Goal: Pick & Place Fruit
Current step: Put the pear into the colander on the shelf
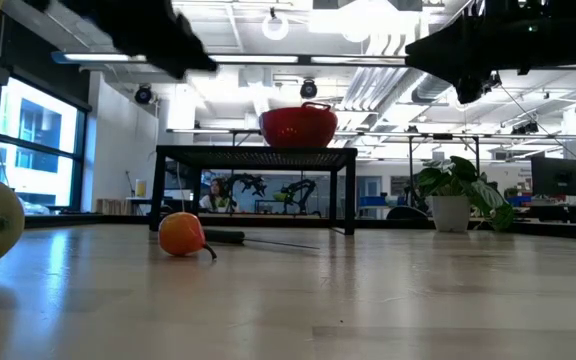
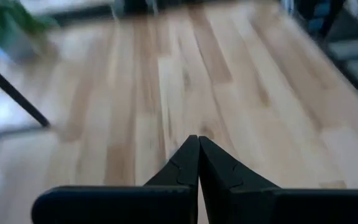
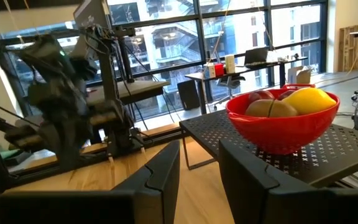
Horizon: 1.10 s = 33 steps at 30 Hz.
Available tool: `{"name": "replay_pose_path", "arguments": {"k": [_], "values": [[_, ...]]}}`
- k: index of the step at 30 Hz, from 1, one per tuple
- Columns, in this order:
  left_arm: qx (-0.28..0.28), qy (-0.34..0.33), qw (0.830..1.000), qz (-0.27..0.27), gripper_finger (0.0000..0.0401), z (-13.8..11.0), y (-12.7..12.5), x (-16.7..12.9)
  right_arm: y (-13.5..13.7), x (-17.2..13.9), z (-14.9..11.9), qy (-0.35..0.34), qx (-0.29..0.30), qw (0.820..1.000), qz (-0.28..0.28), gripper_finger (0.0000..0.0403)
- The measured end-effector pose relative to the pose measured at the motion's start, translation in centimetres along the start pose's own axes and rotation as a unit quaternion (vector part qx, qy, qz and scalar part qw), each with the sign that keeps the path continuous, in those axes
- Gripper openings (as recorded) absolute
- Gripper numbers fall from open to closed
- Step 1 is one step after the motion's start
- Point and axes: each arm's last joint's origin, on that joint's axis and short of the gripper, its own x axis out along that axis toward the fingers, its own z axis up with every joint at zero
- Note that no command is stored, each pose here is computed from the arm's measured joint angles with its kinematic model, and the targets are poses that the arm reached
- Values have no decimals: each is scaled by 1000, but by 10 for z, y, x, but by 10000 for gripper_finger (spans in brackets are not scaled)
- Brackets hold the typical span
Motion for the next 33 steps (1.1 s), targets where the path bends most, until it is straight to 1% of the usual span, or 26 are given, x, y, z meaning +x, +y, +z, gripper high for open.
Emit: {"name": "replay_pose_path", "arguments": {"k": [2,5,8,13,16,18,21,23,25,31,33], "values": [[-5,15,1000,-24,0,-6,4,13,0,0,0,0,0,1000,0,103],[-13,10,999,-51,0,-7,9,27,0,0,0,1,0,1000,0,103],[7,37,998,-49,0,-7,11,39,0,0,-1,4,-1,1000,-1,103],[50,86,994,-46,0,8,11,50,0,0,-1,7,-2,1000,-2,103],[52,128,989,-47,0,11,13,54,0,0,-1,7,-2,1000,-1,103],[50,133,989,-47,0,15,14,57,0,0,-1,7,-2,1000,-2,103],[59,149,986,-45,8,12,13,62,-1,0,-2,11,-4,1000,-4,103],[66,153,985,-52,25,10,12,64,-1,0,-2,12,-4,1000,-4,103],[66,155,984,-53,52,9,12,67,-1,0,-3,15,-7,1000,-5,103],[64,194,977,-56,166,-1,11,69,-1,0,-5,24,-12,1000,-6,103],[53,192,979,-54,202,0,11,69,-1,0,-6,28,-13,1000,-7,103]]}}
